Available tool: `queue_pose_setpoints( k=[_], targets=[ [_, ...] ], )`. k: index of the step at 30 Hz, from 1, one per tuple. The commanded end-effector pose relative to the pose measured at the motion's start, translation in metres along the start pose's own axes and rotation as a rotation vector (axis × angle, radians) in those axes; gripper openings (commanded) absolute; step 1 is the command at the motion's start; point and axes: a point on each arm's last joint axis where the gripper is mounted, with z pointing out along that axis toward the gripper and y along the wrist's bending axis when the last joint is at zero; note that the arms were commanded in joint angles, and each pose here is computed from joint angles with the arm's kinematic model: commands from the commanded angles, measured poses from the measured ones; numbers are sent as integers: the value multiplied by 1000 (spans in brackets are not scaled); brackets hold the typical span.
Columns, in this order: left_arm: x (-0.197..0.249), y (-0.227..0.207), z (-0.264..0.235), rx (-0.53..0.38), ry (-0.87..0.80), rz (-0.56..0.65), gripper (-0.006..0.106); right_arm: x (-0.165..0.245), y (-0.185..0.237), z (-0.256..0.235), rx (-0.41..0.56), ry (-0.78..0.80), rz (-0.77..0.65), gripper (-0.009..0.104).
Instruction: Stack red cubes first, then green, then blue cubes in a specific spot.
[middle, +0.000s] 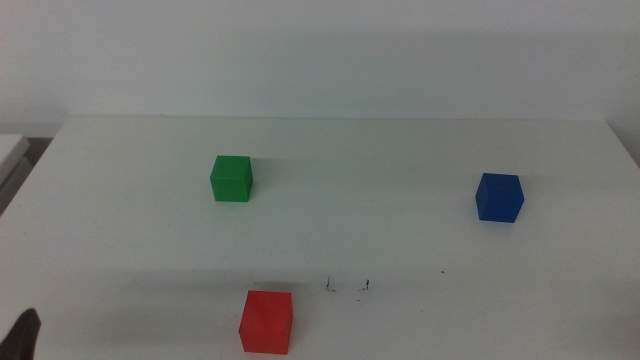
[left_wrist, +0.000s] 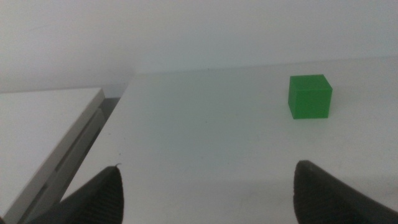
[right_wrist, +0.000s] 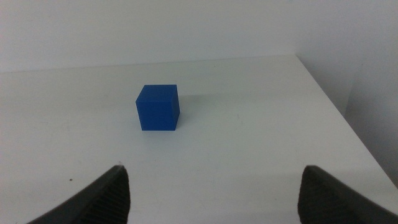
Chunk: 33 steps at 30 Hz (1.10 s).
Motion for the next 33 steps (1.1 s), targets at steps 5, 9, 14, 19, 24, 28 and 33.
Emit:
queue_pose_setpoints(
  k=[5, 9, 14, 19, 24, 28, 33],
  targets=[
    [-68, 2, 16, 17, 185, -18, 94, 0, 0, 0, 6, -15, -5, 88],
    [-110, -1, 39, 67, 464, -83, 94, 0, 0, 0, 6, -15, -5, 88],
    [-137, -12, 77, 169, 811, -172, 94, 0, 0, 0, 6, -15, -5, 88],
    [-138, -43, 118, 261, 964, -70, 94, 0, 0, 0, 6, -15, -5, 88],
    [-130, -97, 140, 249, 1008, -38, 94, 0, 0, 0, 6, -15, -5, 88],
    [-124, -138, 145, 236, 1002, -19, 94, 0, 0, 0, 6, -15, -5, 88],
    [-103, -177, 158, 196, 1081, -23, 94, 0, 0, 0, 6, -15, -5, 88]
  ],
)
